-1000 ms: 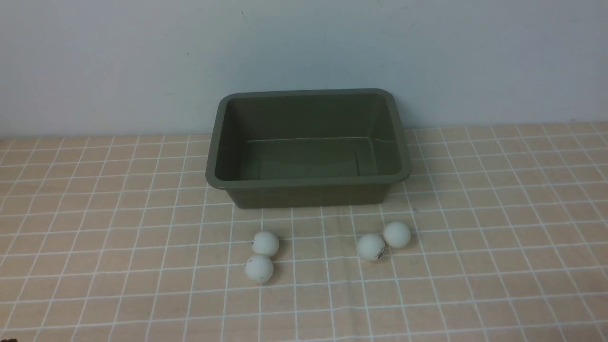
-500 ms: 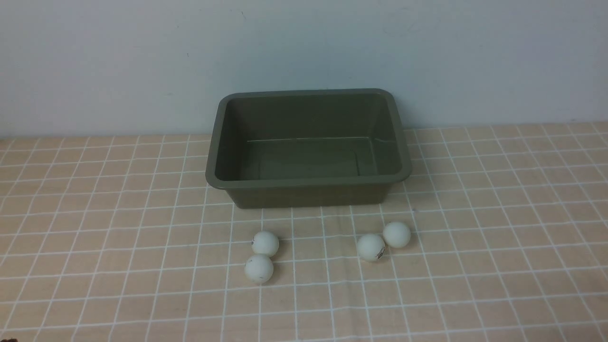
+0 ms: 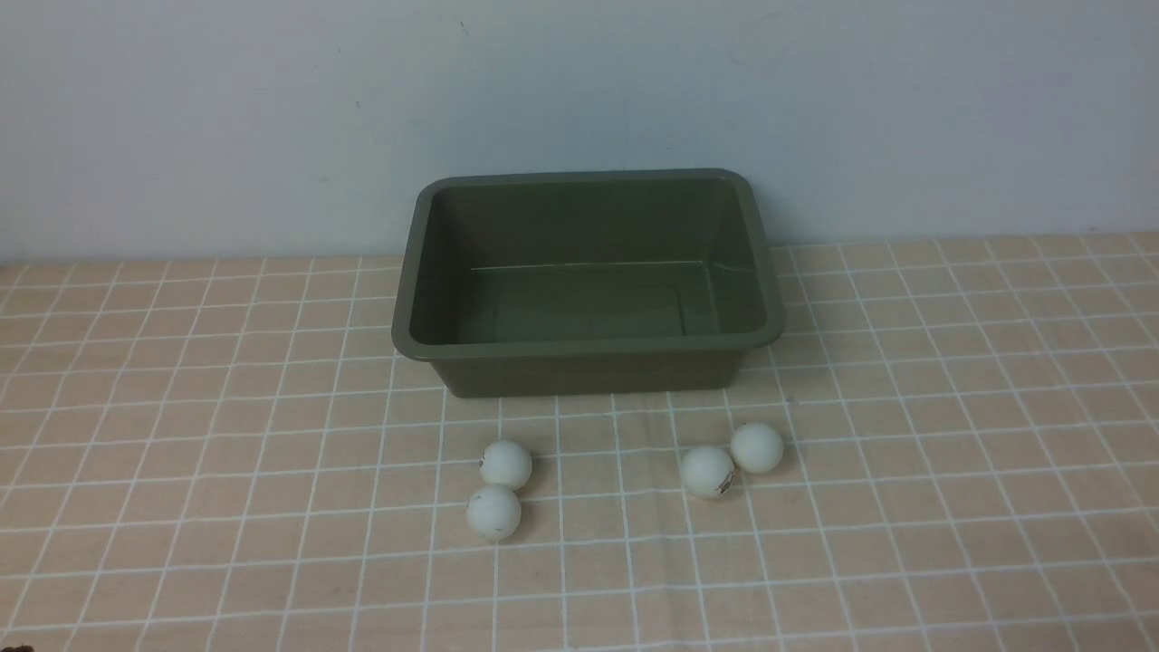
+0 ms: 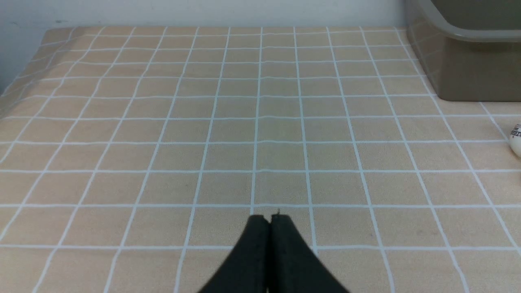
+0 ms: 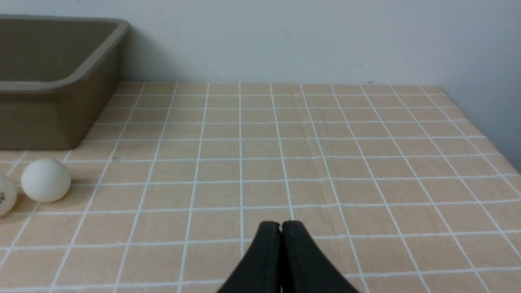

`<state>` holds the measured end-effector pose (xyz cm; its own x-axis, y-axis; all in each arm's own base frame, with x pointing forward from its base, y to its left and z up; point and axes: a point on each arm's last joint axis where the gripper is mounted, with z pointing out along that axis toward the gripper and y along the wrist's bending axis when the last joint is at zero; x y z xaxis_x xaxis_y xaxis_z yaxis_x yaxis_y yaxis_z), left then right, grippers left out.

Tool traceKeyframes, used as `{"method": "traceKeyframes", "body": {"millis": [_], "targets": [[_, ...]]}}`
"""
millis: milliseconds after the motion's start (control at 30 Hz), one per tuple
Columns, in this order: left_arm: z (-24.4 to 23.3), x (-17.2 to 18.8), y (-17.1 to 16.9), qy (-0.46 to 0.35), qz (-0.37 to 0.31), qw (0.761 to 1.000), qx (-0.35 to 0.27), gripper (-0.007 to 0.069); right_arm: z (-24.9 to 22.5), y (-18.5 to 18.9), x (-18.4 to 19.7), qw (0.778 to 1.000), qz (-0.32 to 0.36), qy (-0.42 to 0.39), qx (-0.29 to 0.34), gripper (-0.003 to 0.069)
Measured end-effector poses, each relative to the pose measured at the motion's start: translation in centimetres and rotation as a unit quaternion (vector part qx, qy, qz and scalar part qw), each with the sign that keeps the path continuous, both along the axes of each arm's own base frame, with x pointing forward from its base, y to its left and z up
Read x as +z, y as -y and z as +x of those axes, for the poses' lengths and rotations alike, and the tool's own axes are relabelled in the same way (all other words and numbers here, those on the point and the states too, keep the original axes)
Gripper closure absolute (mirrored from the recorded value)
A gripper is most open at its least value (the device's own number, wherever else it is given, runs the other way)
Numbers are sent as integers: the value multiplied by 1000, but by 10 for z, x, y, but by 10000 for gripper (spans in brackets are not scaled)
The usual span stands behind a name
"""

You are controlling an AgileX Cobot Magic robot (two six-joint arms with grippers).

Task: Put the table tennis balls into the box on the light coffee tablecloth.
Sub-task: 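Reach for and grasp a ping pong ball on the table beside the basket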

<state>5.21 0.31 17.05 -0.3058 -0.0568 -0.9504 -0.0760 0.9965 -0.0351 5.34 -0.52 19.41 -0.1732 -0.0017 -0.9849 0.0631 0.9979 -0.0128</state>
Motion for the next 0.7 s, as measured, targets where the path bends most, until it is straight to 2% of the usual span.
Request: {"method": "traceKeyframes", "body": {"millis": [167, 300, 433, 700], "targets": [[0, 0, 0, 0, 0, 1000, 0, 694, -15, -1, 68, 995, 17, 101, -6, 677], [0, 0, 0, 0, 0, 1000, 0, 694, -35, -2, 109, 991, 36, 127, 2, 677], [0, 0, 0, 0, 0, 1000, 0, 694, -42, -3, 121, 989, 47, 140, 7, 677], [0, 0, 0, 0, 0, 1000, 0, 694, -43, -3, 123, 988, 53, 143, 9, 677]]}}
